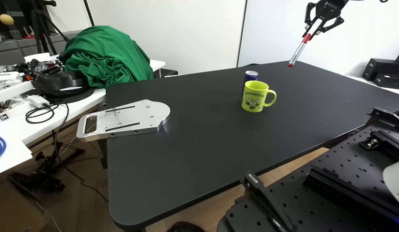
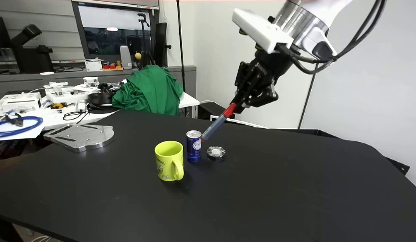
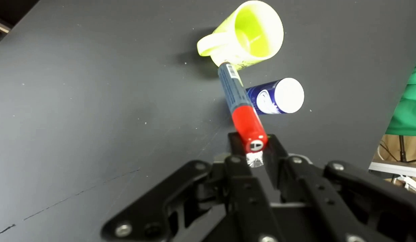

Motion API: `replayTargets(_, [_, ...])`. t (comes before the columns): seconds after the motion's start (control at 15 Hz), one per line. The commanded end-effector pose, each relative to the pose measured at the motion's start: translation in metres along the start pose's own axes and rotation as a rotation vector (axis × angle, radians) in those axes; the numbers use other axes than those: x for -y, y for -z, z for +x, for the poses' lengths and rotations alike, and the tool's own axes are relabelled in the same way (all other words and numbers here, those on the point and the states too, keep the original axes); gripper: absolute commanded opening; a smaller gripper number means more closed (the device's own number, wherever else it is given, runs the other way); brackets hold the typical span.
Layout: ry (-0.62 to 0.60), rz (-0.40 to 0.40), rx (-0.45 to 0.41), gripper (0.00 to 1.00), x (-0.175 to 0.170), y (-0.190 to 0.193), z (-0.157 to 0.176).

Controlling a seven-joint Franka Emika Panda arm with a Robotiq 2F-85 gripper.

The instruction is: Pick the marker from the cup and put it on the table

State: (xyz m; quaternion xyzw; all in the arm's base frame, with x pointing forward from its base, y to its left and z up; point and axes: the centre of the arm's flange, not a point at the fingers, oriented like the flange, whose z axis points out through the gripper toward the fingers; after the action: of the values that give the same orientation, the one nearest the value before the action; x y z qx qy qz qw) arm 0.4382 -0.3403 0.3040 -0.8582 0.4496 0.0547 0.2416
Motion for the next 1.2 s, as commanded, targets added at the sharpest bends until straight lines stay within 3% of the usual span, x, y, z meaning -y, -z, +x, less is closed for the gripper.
replayTargets(0.0, [-0.028,0.027,0.021,0.05,-0.034,0.009,0.015])
replayTargets(0.4, [0.012,0.036,-0.007,0.05,-0.073,0.02,0.04])
replayTargets(1.13, [0.026,0.01,-0.056,0.05,-0.071,0.019,0.09])
